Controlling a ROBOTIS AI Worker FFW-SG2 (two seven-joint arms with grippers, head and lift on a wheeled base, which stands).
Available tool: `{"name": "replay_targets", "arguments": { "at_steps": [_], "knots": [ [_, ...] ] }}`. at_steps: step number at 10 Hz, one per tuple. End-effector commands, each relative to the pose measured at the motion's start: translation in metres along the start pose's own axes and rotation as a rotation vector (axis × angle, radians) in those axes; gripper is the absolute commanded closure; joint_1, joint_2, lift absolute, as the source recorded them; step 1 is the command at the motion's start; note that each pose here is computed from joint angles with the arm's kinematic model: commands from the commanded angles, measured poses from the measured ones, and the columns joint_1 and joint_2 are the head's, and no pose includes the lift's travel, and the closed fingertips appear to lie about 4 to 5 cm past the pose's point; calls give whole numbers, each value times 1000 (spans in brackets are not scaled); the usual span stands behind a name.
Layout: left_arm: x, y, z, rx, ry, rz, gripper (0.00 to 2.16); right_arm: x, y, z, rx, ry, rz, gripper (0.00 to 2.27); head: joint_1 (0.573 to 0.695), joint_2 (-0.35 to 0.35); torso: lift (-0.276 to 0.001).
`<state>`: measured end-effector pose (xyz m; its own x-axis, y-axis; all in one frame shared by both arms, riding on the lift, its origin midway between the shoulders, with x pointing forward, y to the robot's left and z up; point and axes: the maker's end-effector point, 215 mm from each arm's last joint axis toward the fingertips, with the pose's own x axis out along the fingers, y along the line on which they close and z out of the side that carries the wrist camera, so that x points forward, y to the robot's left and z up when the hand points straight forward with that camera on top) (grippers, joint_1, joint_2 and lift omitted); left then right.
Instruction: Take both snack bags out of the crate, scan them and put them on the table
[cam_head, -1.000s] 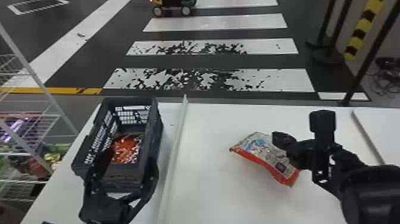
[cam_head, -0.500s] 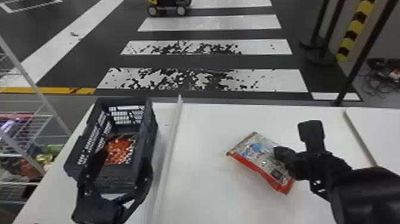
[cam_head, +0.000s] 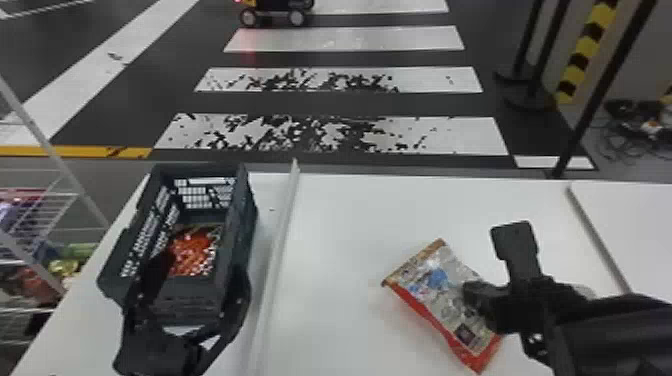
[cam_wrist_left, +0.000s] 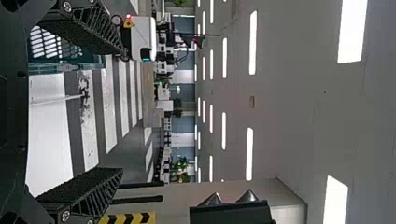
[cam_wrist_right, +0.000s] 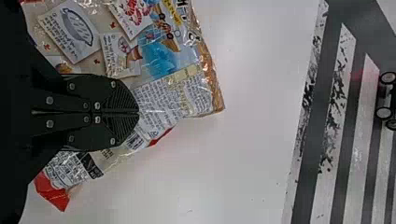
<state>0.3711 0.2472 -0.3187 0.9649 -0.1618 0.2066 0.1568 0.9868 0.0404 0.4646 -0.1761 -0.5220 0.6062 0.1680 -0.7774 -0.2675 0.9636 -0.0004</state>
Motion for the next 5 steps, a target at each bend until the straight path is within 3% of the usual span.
{"name": "replay_targets", "arguments": {
  "at_steps": [1,5],
  "knots": [
    [0,0,-2,-1,2,0,100,-18,15,-12,-1,43,8,2256,695,93,-91],
    [0,0,-2,-1,4,1,100,-34,24,29,25,-52,34,2256,695,133,-91]
  ]
}}
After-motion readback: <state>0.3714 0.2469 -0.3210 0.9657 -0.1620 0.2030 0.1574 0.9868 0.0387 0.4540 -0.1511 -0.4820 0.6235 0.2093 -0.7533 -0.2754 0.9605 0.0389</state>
